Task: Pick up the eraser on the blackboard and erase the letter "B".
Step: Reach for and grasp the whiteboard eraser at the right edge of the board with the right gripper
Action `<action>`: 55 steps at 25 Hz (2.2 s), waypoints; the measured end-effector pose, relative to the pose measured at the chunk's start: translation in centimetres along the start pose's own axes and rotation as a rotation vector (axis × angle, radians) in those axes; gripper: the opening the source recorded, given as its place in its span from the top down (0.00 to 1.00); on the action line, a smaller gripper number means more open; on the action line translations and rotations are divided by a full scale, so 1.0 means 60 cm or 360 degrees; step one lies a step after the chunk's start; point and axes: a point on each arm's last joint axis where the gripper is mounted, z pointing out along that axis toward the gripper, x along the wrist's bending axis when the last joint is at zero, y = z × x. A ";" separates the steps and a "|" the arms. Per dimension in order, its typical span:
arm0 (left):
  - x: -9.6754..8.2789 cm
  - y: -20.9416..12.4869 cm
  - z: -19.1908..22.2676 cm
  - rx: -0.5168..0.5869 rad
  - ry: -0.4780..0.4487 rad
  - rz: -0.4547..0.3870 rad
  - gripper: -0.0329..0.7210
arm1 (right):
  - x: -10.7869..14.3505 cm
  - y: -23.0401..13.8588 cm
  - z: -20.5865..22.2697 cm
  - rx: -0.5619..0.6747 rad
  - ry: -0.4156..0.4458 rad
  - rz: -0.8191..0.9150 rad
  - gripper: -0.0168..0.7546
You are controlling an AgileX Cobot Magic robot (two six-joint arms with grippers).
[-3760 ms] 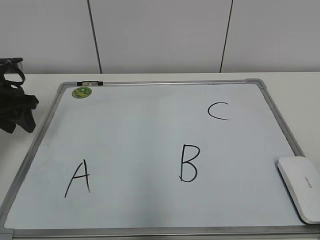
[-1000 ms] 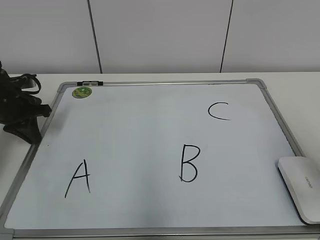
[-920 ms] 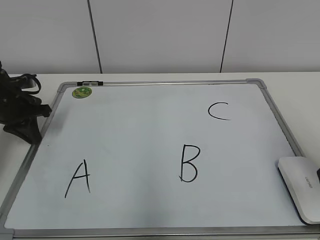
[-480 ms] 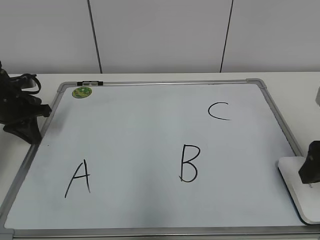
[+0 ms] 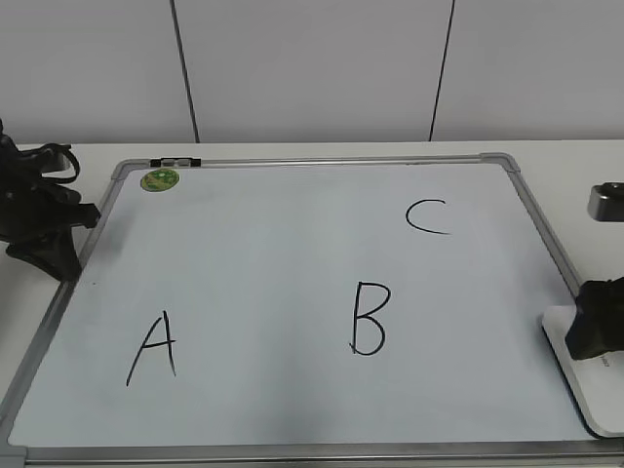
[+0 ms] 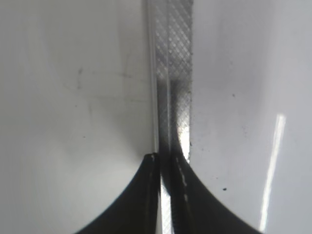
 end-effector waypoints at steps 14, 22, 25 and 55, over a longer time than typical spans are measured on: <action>0.000 0.000 0.000 0.0000 0.0000 0.0000 0.94 | -0.006 0.007 0.041 0.0107 0.0004 0.0014 0.17; 0.000 0.000 0.000 0.0000 0.0000 0.0000 0.94 | -0.009 0.009 0.058 0.0137 0.0003 0.0021 0.19; 0.000 0.000 0.000 0.0000 0.0000 0.0000 0.94 | -0.010 0.010 0.059 0.0132 -0.0003 0.0016 0.22; 0.000 0.000 0.000 0.0000 0.0000 0.0000 0.94 | -0.008 0.012 0.041 0.0070 -0.0014 0.0007 0.25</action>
